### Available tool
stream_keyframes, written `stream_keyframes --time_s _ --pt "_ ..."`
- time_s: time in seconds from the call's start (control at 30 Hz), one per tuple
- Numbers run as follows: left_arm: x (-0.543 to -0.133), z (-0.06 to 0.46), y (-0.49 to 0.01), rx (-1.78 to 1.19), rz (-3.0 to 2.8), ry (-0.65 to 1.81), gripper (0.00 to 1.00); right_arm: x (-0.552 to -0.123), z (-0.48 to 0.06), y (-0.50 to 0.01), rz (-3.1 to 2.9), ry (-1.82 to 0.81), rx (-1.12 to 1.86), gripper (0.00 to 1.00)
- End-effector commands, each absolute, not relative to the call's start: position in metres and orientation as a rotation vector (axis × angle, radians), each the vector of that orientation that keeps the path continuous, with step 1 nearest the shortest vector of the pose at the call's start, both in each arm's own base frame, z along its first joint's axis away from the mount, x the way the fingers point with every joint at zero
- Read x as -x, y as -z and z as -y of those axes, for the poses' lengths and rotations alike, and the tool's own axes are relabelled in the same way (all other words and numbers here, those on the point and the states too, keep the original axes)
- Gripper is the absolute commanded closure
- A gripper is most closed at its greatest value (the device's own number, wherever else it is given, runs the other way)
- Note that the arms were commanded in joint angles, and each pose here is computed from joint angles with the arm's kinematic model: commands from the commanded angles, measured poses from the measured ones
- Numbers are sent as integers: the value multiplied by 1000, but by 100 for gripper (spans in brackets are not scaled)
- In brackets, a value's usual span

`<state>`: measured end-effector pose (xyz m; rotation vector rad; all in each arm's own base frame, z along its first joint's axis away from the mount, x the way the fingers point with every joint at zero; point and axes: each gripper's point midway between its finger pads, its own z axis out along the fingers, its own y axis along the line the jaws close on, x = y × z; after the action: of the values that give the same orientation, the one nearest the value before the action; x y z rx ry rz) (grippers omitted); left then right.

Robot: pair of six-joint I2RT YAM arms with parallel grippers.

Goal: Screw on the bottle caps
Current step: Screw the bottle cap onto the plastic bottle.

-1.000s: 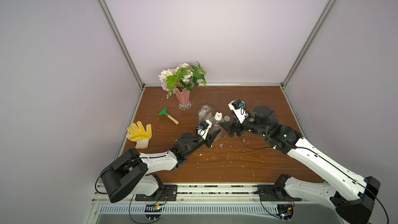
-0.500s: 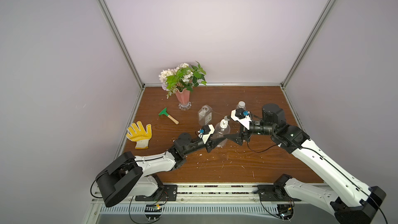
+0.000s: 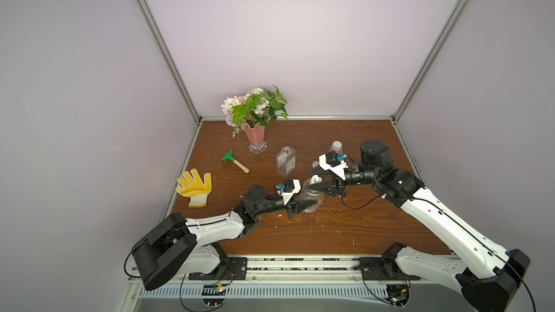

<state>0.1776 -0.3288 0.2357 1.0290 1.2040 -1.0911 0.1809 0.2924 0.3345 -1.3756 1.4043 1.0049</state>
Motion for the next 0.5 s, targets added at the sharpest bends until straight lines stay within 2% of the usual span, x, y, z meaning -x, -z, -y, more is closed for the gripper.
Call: stream_keyframes --time_s 0.0,0.23,0.47 --pt "-182 330 -258 -1010 -1132 1075 60 -174 -292 -348 -1346 -1028 1379 55" --pt "-194 326 -268 -947 -1136 1021 60 -184 -290 -333 -1434 -994 1331 66" --pt "-217 315 -282 -821 -1154 904 60 -225 -283 -308 -1650 -856 1098 84"
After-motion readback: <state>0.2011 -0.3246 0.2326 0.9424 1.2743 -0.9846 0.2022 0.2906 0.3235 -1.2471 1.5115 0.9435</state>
